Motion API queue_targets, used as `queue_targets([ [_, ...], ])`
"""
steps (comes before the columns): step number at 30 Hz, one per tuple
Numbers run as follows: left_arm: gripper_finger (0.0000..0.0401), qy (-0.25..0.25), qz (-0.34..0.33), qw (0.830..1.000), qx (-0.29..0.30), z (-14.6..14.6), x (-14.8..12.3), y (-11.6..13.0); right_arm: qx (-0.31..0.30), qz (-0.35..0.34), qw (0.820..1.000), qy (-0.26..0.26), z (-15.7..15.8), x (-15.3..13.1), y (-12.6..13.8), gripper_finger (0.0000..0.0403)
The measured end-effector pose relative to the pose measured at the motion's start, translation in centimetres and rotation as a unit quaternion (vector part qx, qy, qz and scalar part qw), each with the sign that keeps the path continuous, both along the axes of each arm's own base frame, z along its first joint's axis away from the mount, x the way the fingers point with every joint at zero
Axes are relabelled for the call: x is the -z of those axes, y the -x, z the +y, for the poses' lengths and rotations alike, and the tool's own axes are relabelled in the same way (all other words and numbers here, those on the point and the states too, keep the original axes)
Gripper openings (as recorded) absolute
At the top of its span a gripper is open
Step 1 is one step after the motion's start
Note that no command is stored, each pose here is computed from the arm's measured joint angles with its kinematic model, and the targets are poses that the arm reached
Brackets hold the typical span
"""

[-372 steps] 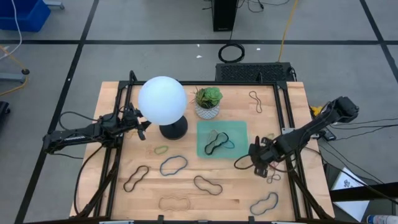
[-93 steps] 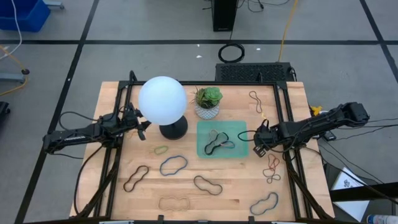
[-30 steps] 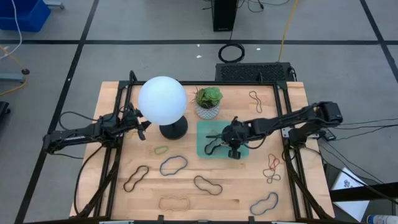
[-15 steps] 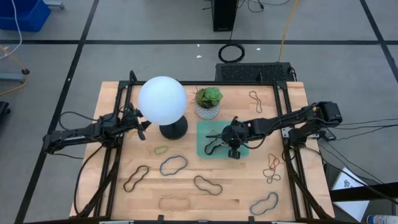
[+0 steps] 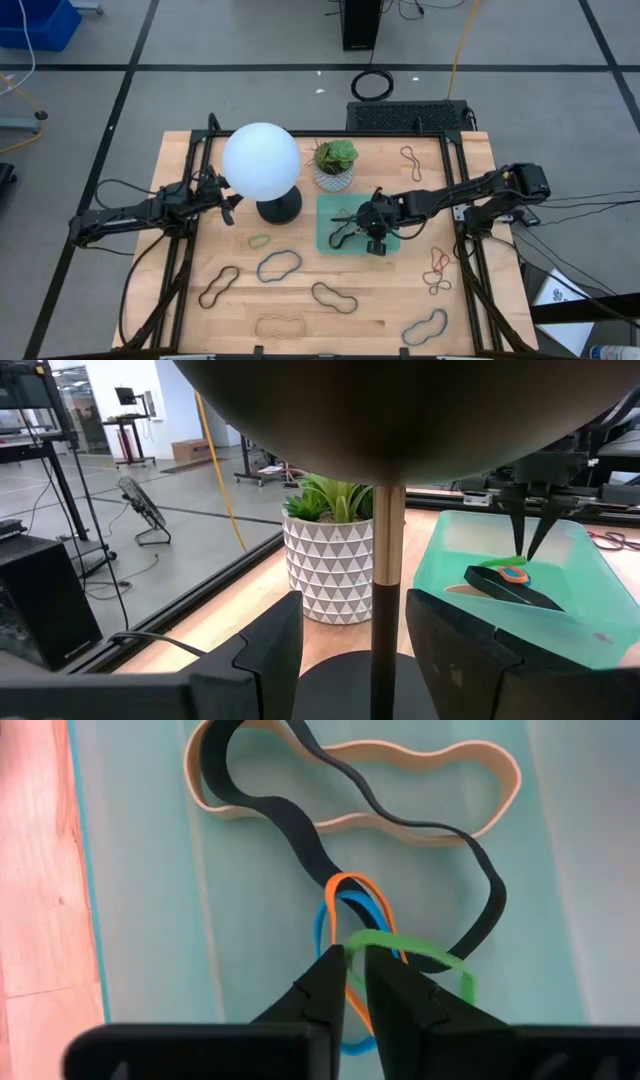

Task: Pick and place rubber bands into bin
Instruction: Put the top green rubber band into the blue bin, then put the top violet rubber band into the blue bin

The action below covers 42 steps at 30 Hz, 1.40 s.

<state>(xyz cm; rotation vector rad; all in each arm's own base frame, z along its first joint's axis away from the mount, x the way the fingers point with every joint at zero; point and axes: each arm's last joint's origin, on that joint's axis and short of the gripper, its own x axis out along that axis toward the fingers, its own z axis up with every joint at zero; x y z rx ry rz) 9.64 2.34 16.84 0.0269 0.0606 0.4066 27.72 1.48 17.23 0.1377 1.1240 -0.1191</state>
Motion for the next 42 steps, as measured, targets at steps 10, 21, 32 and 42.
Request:
queue_targets([
  [10, 0.0186, 0.000, 0.000, 1.000, 0.000, 0.0, 0.0, 0.0, 0.001, -0.006, 1.000, -0.001, 0.0, 0.0, -0.1, 0.0131],
  [21, 0.0186, -0.003, 0.001, 1.000, 0.000, 0.0, 0.0, 0.0, 0.062, -0.107, 0.990, 0.061, -0.3, -4.4, 1.3, 0.0147],
  [32, 0.0186, -0.007, 0.003, 1.000, 0.000, 0.0, 0.0, 0.0, 0.139, -0.250, 0.949, 0.135, -1.1, -10.3, 4.3, 0.0148],
  [42, 0.0186, -0.009, 0.004, 1.000, 0.001, 0.0, 0.0, 0.0, 0.241, -0.232, 0.918, 0.214, -3.7, -10.8, 5.6, 0.0135],
])
